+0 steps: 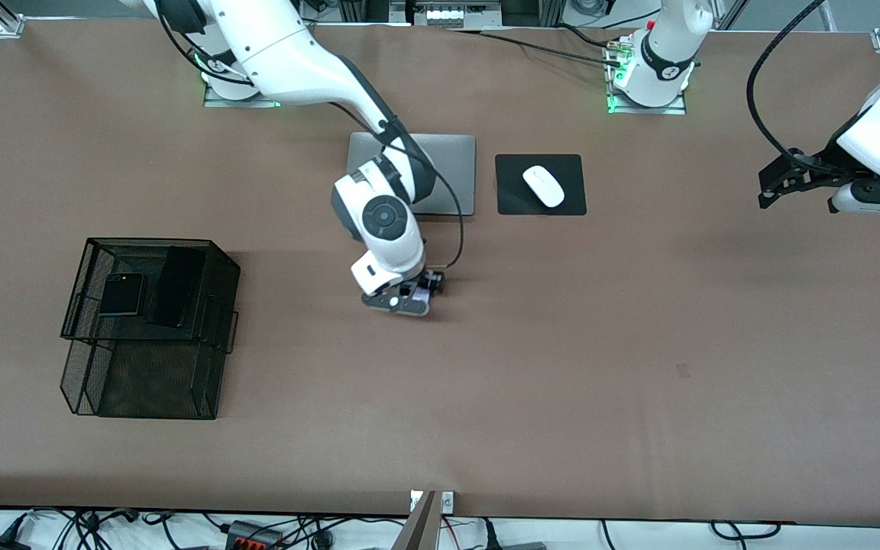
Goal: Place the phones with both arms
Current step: 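Carry the white flip phone into the basket and open the right gripper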
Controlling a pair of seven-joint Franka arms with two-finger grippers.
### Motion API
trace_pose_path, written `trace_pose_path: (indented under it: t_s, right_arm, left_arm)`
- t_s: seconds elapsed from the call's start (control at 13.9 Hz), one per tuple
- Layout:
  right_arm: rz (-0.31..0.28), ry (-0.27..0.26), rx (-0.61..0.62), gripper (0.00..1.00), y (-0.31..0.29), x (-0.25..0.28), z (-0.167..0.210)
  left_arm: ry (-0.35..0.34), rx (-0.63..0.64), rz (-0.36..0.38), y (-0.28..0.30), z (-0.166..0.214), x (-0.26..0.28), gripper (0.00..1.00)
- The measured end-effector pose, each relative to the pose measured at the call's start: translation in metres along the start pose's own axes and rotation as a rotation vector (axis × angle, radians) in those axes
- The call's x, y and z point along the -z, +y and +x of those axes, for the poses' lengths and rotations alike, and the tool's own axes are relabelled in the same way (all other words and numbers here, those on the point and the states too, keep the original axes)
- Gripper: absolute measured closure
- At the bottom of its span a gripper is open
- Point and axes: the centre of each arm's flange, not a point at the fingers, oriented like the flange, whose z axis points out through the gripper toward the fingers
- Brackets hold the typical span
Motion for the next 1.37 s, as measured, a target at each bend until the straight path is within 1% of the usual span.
trace_pose_path:
  t_s: [0.14, 0.22, 0.36, 0.43, 0.5, 0.65, 0.79, 0.87, 1.01, 1.15, 1.37]
  right_arm:
    - [-0.046, 0.068, -0.039, 0.15, 0.029, 0.038, 0.055]
    - [-0.082, 0.086, -0.027, 0.15, 0.046, 0.058, 0.08]
    - [-0.156, 0.084, 0.04, 0.15, 0.082, 0.095, 0.117]
    - [-0.181, 0.073, 0.071, 0.15, 0.103, 0.111, 0.134]
    - [-0.192, 0.06, 0.1, 0.15, 0.127, 0.126, 0.151]
    - [-0.2, 0.03, 0.141, 0.15, 0.191, 0.148, 0.186]
    - [-0.206, -0.003, 0.147, 0.15, 0.259, 0.155, 0.216]
    - [-0.199, -0.016, 0.149, 0.15, 0.29, 0.154, 0.228]
    - [-0.155, -0.042, 0.171, 0.15, 0.34, 0.147, 0.244]
    - [-0.143, -0.039, 0.204, 0.15, 0.373, 0.133, 0.256]
    - [-0.154, -0.04, 0.238, 0.15, 0.395, 0.106, 0.263]
  left_arm:
    - [0.0, 0.0, 0.0, 0.0, 0.0, 0.0, 0.0]
    - [0.0, 0.0, 0.0, 0.0, 0.0, 0.0, 0.0]
    - [0.0, -0.001, 0.0, 0.0, 0.0, 0.0, 0.0]
    - [0.001, -0.001, 0.0, 0.0, 0.0, 0.0, 0.0]
    - [0.001, -0.001, 0.0, 0.0, 0.0, 0.0, 0.0]
    - [0.0, -0.001, 0.0, 0.0, 0.0, 0.0, 0.0]
    - [0.0, 0.0, 0.0, 0.0, 0.0, 0.0, 0.0]
    - [0.0, 0.0, 0.0, 0.0, 0.0, 0.0, 0.0]
    - [0.0, 0.0, 0.0, 0.0, 0.0, 0.0, 0.0]
    - [0.0, 0.0, 0.0, 0.0, 0.0, 0.0, 0.0]
    - [-0.003, 0.0, 0.0, 0.0, 0.0, 0.0, 0.0]
